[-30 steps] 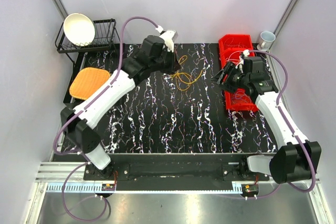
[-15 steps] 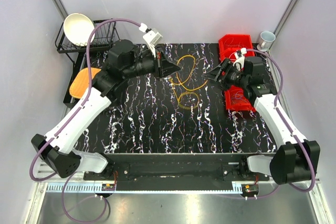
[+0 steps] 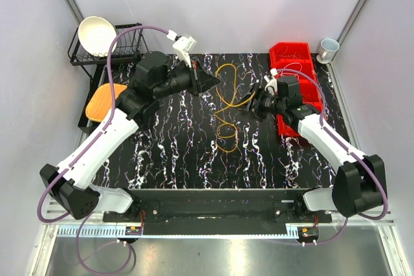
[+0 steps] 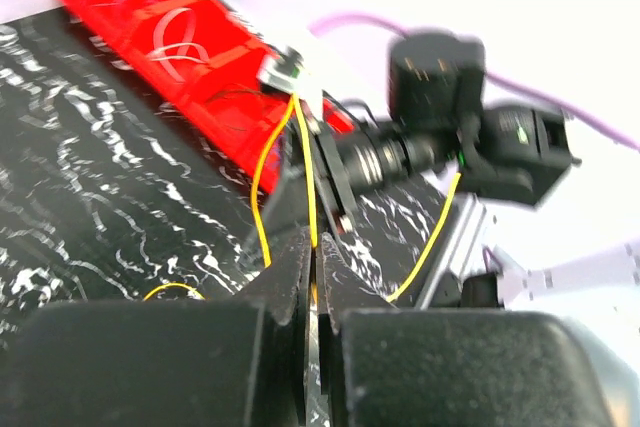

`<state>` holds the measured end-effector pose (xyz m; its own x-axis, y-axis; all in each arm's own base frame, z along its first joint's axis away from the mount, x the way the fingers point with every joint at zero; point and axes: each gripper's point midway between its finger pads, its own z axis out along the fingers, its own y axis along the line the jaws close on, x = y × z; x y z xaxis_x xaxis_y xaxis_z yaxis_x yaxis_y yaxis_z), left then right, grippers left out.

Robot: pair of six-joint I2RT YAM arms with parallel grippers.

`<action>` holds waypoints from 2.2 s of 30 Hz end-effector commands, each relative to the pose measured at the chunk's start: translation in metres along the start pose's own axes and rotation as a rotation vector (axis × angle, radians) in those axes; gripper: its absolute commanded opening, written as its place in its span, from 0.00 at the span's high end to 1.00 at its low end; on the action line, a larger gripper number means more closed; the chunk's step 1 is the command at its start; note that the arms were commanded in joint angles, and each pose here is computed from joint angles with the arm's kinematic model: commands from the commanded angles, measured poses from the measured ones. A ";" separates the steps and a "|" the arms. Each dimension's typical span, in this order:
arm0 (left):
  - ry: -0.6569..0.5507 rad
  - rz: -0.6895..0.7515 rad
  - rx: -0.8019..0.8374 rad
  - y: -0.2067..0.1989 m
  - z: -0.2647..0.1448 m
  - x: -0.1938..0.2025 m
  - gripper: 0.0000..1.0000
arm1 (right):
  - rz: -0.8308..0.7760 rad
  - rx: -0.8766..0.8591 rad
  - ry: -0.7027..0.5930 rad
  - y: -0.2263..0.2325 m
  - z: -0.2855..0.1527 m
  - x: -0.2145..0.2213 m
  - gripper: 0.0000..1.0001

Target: Untangle the cables

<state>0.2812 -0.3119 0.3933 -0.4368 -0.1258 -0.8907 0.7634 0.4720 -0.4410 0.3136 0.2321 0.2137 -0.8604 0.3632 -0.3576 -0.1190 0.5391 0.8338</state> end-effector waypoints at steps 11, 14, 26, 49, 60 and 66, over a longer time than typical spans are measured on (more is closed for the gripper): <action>-0.191 -0.123 -0.251 0.035 -0.010 -0.040 1.00 | -0.089 0.029 0.000 -0.024 0.020 0.004 0.32; -0.192 -0.129 -0.268 0.039 -0.011 -0.040 1.00 | -0.063 0.095 -0.006 -0.036 0.024 0.005 0.32; -0.171 -0.089 -0.204 0.032 -0.011 -0.030 1.00 | 0.177 0.285 -0.007 -0.071 0.046 0.004 0.32; -0.161 -0.084 -0.142 0.024 -0.014 -0.014 1.00 | 0.326 0.312 0.089 -0.079 0.108 0.001 0.24; -0.154 -0.091 -0.140 0.025 -0.014 -0.009 1.00 | 0.316 0.302 0.095 -0.077 0.115 -0.001 0.57; -0.152 -0.091 -0.148 0.027 -0.016 -0.007 1.00 | 0.323 0.292 0.114 -0.078 0.119 0.003 1.00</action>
<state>0.3040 -0.2889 0.3653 -0.4742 -0.2654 -0.8395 0.5968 0.6041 -0.5281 0.3709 0.2688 0.0861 -0.8707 0.4915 -0.0192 0.3391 0.6280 0.7005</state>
